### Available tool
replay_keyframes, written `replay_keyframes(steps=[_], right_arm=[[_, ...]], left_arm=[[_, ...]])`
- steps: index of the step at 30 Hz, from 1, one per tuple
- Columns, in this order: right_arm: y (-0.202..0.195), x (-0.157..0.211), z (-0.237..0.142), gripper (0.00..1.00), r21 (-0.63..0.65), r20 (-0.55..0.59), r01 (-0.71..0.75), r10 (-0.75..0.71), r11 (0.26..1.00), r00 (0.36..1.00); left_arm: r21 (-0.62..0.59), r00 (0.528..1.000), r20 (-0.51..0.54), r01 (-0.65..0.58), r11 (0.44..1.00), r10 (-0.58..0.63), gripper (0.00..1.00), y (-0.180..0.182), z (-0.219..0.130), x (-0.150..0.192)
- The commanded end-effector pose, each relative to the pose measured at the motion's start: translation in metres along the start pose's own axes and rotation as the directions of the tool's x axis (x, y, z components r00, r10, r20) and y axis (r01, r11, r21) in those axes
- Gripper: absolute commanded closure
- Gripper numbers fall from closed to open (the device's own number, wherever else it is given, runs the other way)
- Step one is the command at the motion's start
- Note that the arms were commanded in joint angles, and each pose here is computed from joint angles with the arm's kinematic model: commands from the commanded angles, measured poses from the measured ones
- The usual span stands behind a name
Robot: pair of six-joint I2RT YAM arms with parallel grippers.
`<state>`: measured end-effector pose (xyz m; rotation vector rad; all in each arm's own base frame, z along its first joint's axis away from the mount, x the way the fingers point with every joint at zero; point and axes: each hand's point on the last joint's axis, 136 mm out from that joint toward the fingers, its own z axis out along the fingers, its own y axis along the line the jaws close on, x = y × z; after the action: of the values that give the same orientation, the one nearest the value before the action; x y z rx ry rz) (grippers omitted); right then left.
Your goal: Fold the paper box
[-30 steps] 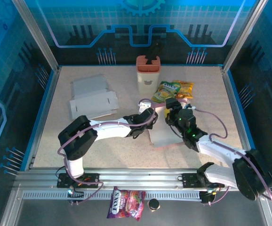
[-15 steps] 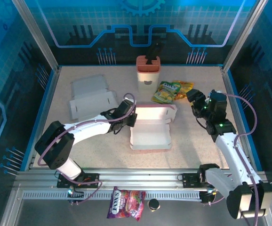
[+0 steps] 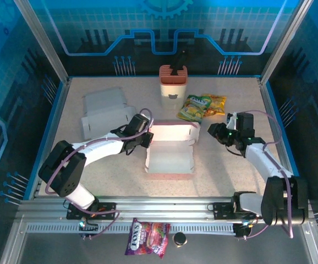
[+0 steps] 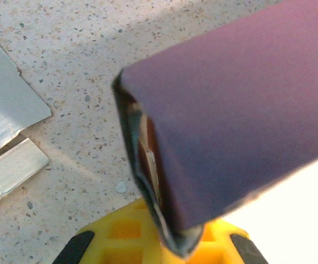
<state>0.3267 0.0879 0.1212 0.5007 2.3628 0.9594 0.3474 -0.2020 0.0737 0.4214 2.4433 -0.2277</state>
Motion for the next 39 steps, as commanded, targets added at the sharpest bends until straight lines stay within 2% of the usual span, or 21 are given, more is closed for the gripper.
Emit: replay_keyframes(steps=[1,9,25,32,39], right_arm=[[0.003,0.006,0.004,0.66,-0.057,-0.044,0.125,-0.128,0.99,0.991],[-0.009,0.007,0.023,0.64,-0.039,-0.132,0.155,-0.159,0.987,0.978],[-0.006,-0.015,0.057,0.6,-0.064,-0.161,0.196,-0.204,0.979,0.966],[0.014,-0.019,0.075,0.55,-0.125,-0.187,0.273,-0.293,0.954,0.938],[0.032,-0.019,0.082,0.54,-0.219,-0.197,0.317,-0.36,0.923,0.912]], left_arm=[[0.024,0.998,-0.055,-0.012,1.0,0.013,1.0,0.004,0.008,0.014],[0.066,0.99,-0.137,0.025,0.997,-0.016,1.0,0.007,0.016,0.01],[0.114,0.957,-0.289,0.058,0.992,-0.022,1.0,0.027,0.031,0.002],[0.132,0.95,-0.312,0.038,0.991,0.005,1.0,0.033,0.037,-0.002],[0.148,0.948,-0.318,0.017,0.989,0.031,1.0,0.035,0.04,-0.004]])
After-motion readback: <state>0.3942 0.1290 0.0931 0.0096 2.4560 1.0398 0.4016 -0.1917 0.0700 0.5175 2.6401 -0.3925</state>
